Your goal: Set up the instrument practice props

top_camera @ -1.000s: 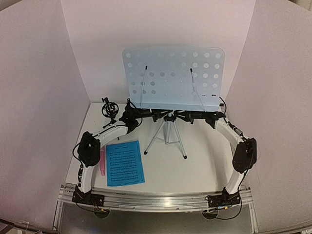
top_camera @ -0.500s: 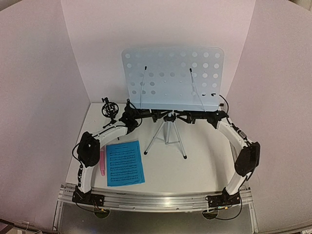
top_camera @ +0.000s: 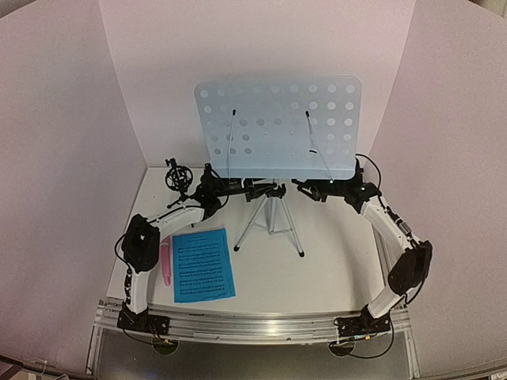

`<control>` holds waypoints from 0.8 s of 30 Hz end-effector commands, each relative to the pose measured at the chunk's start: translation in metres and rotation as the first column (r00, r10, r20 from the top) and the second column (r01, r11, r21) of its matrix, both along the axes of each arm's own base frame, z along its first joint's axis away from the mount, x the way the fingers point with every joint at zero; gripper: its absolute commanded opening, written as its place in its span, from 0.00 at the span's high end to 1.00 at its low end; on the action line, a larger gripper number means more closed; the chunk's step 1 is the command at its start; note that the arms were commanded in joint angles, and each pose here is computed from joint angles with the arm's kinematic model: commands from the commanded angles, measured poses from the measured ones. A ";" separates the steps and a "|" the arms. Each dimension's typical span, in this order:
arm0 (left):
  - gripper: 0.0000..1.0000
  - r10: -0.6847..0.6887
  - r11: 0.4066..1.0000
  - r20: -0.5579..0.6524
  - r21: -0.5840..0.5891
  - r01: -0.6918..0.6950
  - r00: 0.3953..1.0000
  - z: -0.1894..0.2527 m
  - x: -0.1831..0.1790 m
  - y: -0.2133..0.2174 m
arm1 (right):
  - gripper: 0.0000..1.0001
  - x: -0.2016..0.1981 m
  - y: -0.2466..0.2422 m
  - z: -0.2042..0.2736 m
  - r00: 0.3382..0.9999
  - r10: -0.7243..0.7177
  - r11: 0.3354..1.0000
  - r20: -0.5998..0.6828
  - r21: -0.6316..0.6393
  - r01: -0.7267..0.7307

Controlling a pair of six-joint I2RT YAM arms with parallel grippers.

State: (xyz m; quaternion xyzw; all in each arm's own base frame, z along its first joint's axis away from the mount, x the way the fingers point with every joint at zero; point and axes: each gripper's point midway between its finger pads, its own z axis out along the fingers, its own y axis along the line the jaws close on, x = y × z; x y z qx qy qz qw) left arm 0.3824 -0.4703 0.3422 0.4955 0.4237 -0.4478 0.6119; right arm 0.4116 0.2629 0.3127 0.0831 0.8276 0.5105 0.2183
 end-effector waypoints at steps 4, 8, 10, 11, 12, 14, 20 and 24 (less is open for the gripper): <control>0.54 0.059 0.997 0.076 0.043 -0.062 0.995 0.003 0.003 0.019 | 0.50 0.000 -0.059 -0.006 0.982 -0.174 0.970 0.070 -0.157 0.183; 0.46 0.056 0.996 0.069 0.071 -0.061 0.996 0.001 0.002 0.022 | 0.47 0.005 -0.084 0.003 0.965 -0.218 0.944 0.145 -0.219 0.246; 0.44 0.052 0.995 0.064 0.086 -0.058 0.997 0.001 -0.001 0.024 | 0.45 0.006 -0.095 0.012 0.957 -0.227 0.937 0.178 -0.229 0.265; 0.44 0.053 0.994 0.063 0.093 -0.059 0.997 0.000 -0.002 0.026 | 0.45 0.007 -0.100 0.017 0.952 -0.231 0.931 0.199 -0.239 0.276; 0.43 0.056 0.993 0.065 0.099 -0.062 0.996 0.000 -0.003 0.028 | 0.43 0.007 -0.107 0.022 0.946 -0.240 0.923 0.217 -0.251 0.292; 0.41 0.059 0.991 0.069 0.119 -0.067 0.996 -0.004 -0.006 0.032 | 0.40 0.009 -0.124 0.038 0.924 -0.261 0.901 0.279 -0.272 0.337; 0.35 0.087 0.983 0.058 0.158 -0.096 0.994 -0.005 -0.011 0.045 | 0.33 0.003 -0.163 0.108 0.826 -0.233 0.859 0.513 -0.290 0.422; 0.31 0.094 0.977 0.061 0.186 -0.104 0.994 -0.010 -0.018 0.053 | 0.27 -0.017 -0.179 0.166 0.715 -0.189 0.825 0.672 -0.286 0.487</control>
